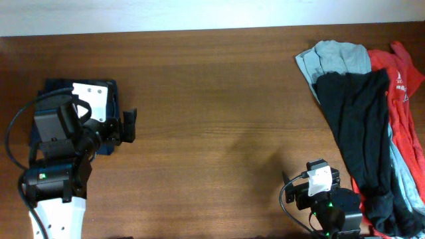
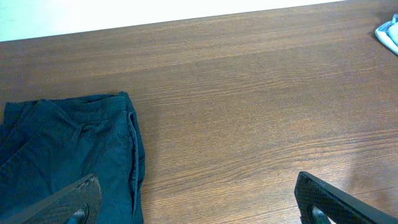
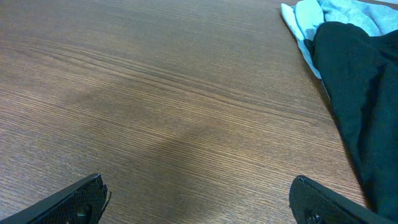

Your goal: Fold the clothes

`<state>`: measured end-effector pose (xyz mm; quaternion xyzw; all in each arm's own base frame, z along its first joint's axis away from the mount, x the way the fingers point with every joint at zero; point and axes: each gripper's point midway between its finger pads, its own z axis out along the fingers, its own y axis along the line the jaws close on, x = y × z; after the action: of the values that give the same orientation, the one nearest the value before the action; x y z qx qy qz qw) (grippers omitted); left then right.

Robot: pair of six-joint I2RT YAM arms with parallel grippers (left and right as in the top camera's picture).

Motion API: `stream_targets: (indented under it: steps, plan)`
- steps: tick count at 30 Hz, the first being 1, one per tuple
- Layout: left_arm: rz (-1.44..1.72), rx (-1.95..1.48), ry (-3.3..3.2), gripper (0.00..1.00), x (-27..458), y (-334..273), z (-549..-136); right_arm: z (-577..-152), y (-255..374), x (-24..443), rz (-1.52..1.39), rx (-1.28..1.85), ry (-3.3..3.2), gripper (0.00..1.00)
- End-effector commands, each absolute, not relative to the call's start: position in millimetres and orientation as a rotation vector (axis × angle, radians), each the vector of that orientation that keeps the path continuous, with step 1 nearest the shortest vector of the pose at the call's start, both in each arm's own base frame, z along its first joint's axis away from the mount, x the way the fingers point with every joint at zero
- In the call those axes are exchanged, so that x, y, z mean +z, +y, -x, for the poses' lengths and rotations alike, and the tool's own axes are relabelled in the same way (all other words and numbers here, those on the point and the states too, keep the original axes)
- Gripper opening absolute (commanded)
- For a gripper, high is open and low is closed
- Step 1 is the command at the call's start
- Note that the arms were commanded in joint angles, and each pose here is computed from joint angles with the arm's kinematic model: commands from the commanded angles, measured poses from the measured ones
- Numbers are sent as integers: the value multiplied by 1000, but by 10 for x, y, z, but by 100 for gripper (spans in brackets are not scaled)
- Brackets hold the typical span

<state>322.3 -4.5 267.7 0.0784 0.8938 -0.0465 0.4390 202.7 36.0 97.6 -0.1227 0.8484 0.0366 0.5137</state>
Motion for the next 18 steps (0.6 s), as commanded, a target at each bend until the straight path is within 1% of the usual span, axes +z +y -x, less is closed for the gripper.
stream_targets:
  steps: [1, 12, 15, 18]
  plan:
    - [-213, -97, 2204, 99, 2735, -42, -3235, -2034, 351, 971, 293, 79, 2037, 99]
    - [-213, -97, 2206, 99, 2732, -43, -3231, -2034, 351, 971, 293, 79, 2037, 99]
    - [-195, -70, 2227, 99, 2679, 8, -3197, -2034, 351, 971, 293, 79, 2037, 99]
    - [-152, 19, 2245, 99, 2524, 141, -3151, -2034, 351, 971, 293, 79, 2037, 99]
